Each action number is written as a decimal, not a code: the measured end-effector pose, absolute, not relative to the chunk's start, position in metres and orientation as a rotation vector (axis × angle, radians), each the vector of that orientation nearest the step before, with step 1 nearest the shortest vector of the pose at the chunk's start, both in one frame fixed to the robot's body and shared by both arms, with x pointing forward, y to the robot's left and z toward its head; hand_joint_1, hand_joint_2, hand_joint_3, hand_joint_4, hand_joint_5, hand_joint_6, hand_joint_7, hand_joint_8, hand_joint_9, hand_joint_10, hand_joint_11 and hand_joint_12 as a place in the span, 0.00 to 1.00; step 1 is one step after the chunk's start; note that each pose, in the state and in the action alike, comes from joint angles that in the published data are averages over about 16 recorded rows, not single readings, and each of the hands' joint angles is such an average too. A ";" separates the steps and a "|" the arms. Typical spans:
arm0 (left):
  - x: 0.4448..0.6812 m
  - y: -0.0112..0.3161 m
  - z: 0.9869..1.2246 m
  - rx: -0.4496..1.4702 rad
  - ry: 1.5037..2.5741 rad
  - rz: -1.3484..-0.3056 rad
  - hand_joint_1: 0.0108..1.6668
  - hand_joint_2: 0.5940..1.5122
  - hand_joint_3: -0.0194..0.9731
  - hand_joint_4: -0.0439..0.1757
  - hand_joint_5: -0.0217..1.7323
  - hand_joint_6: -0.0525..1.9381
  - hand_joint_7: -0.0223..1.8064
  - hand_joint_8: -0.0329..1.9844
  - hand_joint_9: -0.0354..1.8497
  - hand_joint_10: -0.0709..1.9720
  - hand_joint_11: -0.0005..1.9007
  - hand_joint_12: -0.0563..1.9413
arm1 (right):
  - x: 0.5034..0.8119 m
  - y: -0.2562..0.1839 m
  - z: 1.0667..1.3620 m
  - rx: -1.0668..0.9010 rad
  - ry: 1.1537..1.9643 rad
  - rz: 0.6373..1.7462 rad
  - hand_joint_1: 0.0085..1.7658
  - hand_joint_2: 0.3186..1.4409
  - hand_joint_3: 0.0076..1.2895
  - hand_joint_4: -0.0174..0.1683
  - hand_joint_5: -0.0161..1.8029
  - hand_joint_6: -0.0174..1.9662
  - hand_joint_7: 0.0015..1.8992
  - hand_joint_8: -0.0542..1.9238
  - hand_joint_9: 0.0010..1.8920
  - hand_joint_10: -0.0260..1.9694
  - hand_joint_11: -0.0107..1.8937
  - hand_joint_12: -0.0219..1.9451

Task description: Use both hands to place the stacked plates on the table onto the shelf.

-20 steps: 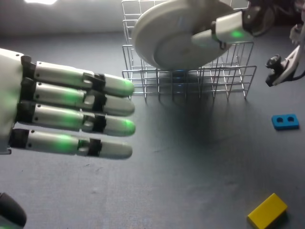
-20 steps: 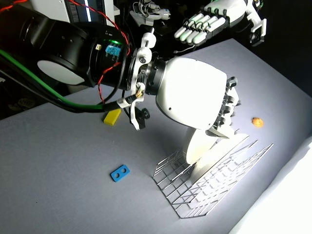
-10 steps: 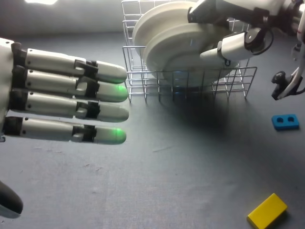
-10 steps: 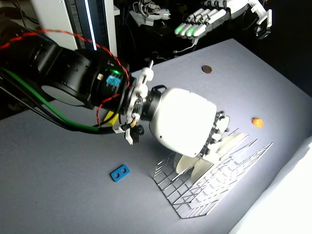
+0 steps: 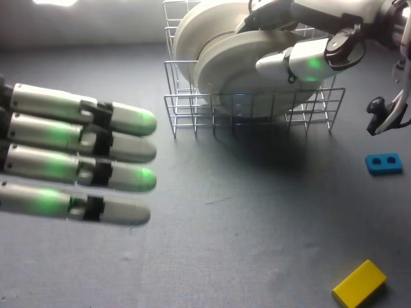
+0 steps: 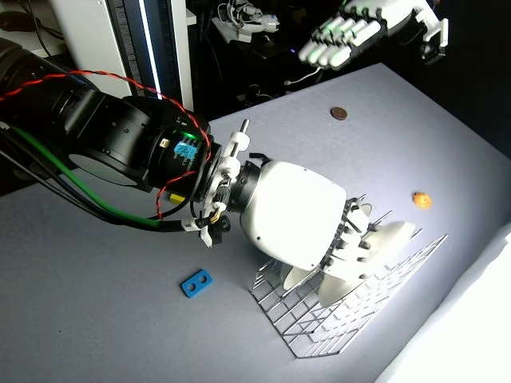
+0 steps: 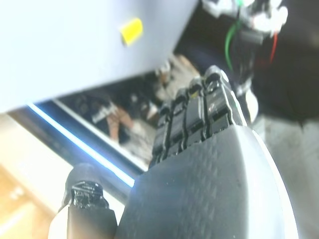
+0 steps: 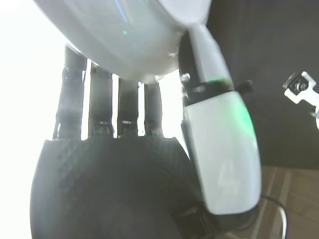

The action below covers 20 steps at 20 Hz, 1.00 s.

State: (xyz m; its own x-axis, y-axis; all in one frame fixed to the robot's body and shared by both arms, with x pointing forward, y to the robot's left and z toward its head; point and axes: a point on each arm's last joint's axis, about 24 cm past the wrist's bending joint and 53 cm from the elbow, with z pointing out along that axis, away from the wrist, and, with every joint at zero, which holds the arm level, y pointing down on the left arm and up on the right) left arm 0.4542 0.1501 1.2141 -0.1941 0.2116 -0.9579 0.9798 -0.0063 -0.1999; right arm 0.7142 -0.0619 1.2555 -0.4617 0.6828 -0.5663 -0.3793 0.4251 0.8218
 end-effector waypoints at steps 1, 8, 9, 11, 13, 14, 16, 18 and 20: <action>0.452 0.151 1.214 1.291 1.503 -1.278 0.00 0.57 0.04 0.18 0.05 0.03 0.04 0.02 0.03 0.04 0.01 0.03 | 0.713 -0.062 1.258 0.269 1.626 1.267 0.53 0.78 0.00 0.12 0.35 0.31 0.39 0.24 0.30 0.34 0.12 0.75; 0.435 0.148 1.218 1.325 1.470 -1.345 0.00 0.57 0.03 0.18 0.05 0.03 0.04 0.02 0.03 0.04 0.01 0.03 | 0.696 -0.061 1.289 0.219 1.578 1.291 0.42 0.78 0.00 0.12 0.35 0.13 0.40 0.07 0.29 0.25 0.08 0.72; 0.434 0.148 1.219 1.328 1.467 -1.348 0.00 0.57 0.03 0.18 0.05 0.03 0.04 0.02 0.03 0.04 0.01 0.03 | 0.692 -0.061 1.294 0.204 1.569 1.293 0.41 0.77 0.00 0.12 0.35 0.13 0.40 0.06 0.30 0.24 0.08 0.72; 0.431 0.148 1.219 1.333 1.461 -1.358 0.00 0.57 0.03 0.18 0.06 0.03 0.05 0.02 0.03 0.04 0.01 0.03 | 0.682 -0.059 1.304 0.165 1.550 1.295 0.39 0.77 0.00 0.12 0.36 0.12 0.42 0.05 0.31 0.22 0.09 0.71; 0.429 0.147 1.220 1.338 1.453 -1.366 0.00 0.58 0.03 0.18 0.07 0.04 0.07 0.03 0.06 0.06 0.02 0.07 | 0.670 -0.057 1.314 0.116 1.531 1.292 0.37 0.76 0.00 0.12 0.38 0.13 0.43 0.07 0.33 0.23 0.11 0.71; 0.428 0.146 1.221 1.340 1.449 -1.370 0.01 0.59 0.03 0.18 0.09 0.07 0.09 0.06 0.08 0.09 0.04 0.12 | 0.663 -0.055 1.318 0.086 1.523 1.288 0.36 0.75 0.00 0.12 0.39 0.16 0.44 0.11 0.34 0.27 0.14 0.72; 0.426 0.145 1.222 1.343 1.442 -1.376 0.01 0.60 0.03 0.18 0.15 0.16 0.15 0.15 0.13 0.20 0.08 0.24 | 0.648 -0.051 1.323 0.021 1.509 1.275 0.32 0.72 0.00 0.12 0.42 0.25 0.46 0.21 0.38 0.36 0.20 0.76; 0.424 0.144 1.223 1.346 1.435 -1.380 0.01 0.61 0.03 0.21 0.23 0.28 0.24 0.27 0.21 0.31 0.15 0.36 | 0.631 -0.046 1.326 -0.054 1.500 1.254 0.28 0.71 0.00 0.12 0.46 0.36 0.50 0.33 0.44 0.45 0.29 0.79; 0.423 0.143 1.224 1.347 1.428 -1.383 0.03 0.63 0.03 0.30 0.33 0.40 0.35 0.39 0.31 0.43 0.25 0.48 | 0.613 -0.041 1.326 -0.126 1.494 1.232 0.26 0.71 0.00 0.19 0.51 0.47 0.55 0.44 0.50 0.55 0.38 0.83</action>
State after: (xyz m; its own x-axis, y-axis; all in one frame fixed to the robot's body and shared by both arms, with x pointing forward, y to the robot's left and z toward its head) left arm 0.4235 0.1431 1.2238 -0.1913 0.1918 -0.9626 0.9683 -0.1237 -0.2171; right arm 0.6132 -0.0411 1.3258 -0.3555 0.5237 -0.7742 -0.6601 0.4457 0.6046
